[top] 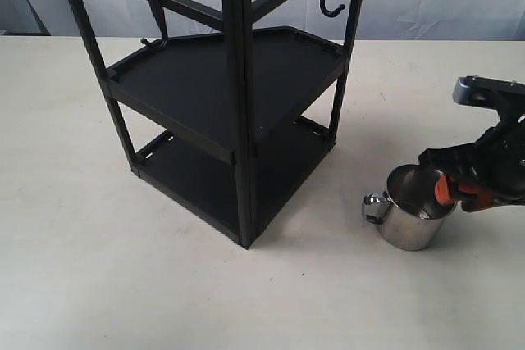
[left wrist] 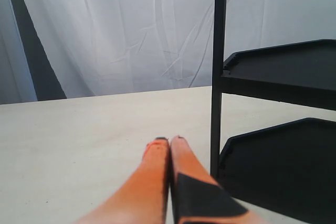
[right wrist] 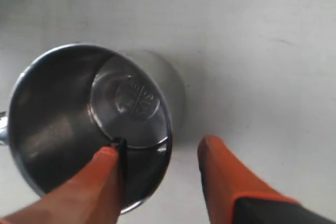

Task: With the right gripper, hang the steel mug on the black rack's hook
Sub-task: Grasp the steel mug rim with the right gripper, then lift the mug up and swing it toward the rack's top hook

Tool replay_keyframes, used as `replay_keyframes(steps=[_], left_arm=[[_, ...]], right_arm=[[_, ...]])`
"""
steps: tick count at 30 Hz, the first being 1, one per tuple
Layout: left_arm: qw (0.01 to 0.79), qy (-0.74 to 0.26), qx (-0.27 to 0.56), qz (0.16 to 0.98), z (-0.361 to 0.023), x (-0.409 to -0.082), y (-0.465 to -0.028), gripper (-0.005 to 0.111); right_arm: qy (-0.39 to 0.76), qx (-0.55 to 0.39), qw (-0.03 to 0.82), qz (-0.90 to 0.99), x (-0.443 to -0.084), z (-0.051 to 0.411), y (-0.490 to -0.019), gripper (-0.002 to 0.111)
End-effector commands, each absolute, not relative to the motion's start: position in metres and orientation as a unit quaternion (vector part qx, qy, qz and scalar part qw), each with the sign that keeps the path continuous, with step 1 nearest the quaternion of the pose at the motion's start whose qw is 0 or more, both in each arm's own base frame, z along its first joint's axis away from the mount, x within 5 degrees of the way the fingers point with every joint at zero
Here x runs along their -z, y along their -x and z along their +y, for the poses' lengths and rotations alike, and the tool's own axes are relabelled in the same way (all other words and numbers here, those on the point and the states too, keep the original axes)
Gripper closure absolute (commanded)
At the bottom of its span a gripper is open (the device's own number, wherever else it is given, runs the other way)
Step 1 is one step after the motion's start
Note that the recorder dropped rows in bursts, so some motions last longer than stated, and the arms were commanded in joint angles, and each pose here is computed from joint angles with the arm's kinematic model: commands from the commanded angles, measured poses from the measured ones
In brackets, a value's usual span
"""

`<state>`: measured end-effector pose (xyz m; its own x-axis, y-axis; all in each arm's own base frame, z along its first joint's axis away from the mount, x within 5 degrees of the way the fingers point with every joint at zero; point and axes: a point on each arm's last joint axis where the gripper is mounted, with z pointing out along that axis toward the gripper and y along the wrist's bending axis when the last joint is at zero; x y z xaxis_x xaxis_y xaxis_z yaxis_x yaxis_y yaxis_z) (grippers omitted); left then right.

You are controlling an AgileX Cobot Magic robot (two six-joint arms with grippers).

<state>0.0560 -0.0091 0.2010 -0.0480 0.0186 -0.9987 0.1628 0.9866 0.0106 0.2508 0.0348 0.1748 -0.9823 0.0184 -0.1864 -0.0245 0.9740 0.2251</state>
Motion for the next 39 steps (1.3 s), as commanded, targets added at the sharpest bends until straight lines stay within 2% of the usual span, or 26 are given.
replay_keyframes(steps=[1, 3, 6, 7, 12, 13, 16, 19, 23, 27, 30, 36, 39], left_arm=[[0.690, -0.064, 0.054, 0.718, -0.009, -0.202, -0.056, 0.105], [0.690, -0.064, 0.054, 0.718, -0.009, -0.202, -0.056, 0.105], [0.690, -0.064, 0.054, 0.718, -0.009, -0.202, -0.056, 0.105], [0.690, -0.064, 0.054, 0.718, -0.009, -0.202, -0.056, 0.105], [0.690, -0.064, 0.054, 0.718, -0.009, -0.202, -0.056, 0.105], [0.690, -0.064, 0.054, 0.718, -0.009, -0.202, -0.056, 0.105], [0.690, -0.064, 0.054, 0.718, -0.009, -0.202, -0.056, 0.105], [0.690, -0.064, 0.054, 0.718, -0.009, -0.202, -0.056, 0.105], [0.690, -0.064, 0.054, 0.718, -0.009, -0.202, -0.056, 0.105], [0.690, -0.064, 0.054, 0.718, -0.009, -0.202, -0.056, 0.105], [0.690, -0.064, 0.054, 0.718, -0.009, -0.202, -0.056, 0.105], [0.690, -0.064, 0.054, 0.718, -0.009, -0.202, -0.056, 0.105], [0.690, -0.064, 0.054, 0.718, -0.009, -0.202, -0.056, 0.105]], right_arm=[[-0.023, -0.110, 0.084, 0.990, -0.157, 0.034, -0.261, 0.067], [-0.027, -0.111, 0.065, 0.991, -0.146, 0.035, -0.262, 0.075], [-0.028, -0.111, 0.031, 0.993, -0.133, 0.036, -0.261, 0.105], [-0.029, -0.114, 0.019, 0.993, -0.131, 0.036, -0.260, 0.108], [0.016, -0.172, -0.028, 0.985, -0.147, 0.047, -0.258, 0.109], [0.049, -0.217, -0.045, 0.974, -0.166, 0.054, -0.260, 0.109], [0.112, -0.272, -0.053, 0.954, -0.208, 0.063, -0.274, 0.109], [0.119, -0.296, 0.037, 0.947, -0.250, 0.070, -0.307, 0.109], [0.087, -0.302, 0.068, 0.947, -0.273, 0.072, -0.326, 0.109], [0.104, -0.298, 0.083, 0.945, -0.279, 0.072, -0.325, 0.109], [0.152, -0.269, 0.126, 0.943, -0.300, 0.068, -0.308, 0.109], [0.079, -0.174, 0.368, 0.910, -0.348, 0.047, -0.274, 0.109], [0.049, -0.152, 0.451, 0.878, -0.350, 0.039, -0.248, 0.109]])
